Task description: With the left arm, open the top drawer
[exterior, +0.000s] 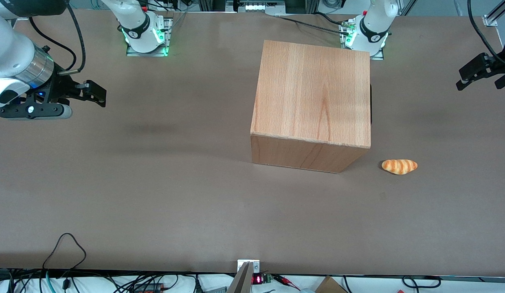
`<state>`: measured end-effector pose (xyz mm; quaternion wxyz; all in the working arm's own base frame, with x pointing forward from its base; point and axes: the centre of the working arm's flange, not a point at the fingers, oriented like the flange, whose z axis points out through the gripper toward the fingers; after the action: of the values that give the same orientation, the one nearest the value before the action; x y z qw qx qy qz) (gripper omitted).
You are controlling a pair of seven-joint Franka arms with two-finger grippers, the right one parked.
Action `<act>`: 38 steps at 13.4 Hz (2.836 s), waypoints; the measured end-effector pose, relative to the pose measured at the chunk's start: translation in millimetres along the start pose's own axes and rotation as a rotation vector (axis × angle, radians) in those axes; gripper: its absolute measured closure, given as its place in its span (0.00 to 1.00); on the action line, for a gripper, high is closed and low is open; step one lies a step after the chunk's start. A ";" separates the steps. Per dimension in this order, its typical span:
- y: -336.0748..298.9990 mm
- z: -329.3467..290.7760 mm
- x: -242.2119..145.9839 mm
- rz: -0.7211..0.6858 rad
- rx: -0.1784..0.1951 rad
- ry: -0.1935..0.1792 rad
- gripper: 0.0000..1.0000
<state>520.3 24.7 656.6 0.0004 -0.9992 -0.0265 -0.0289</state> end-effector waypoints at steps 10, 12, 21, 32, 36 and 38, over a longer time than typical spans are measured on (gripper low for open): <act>15.4 84.1 12.9 -0.008 -0.111 -0.158 0.00; 26.9 109.4 11.2 0.001 -0.138 -0.180 0.00; 60.0 188.2 -4.9 0.039 -0.235 -0.221 0.00; 78.9 231.0 -21.3 0.090 -0.233 -0.238 0.00; 79.3 234.0 -22.4 0.092 -0.233 -0.243 0.00; 79.2 235.8 -22.6 0.092 -0.233 -0.246 0.00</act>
<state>515.5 -55.1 420.0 -0.1172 -0.9887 0.0227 0.0909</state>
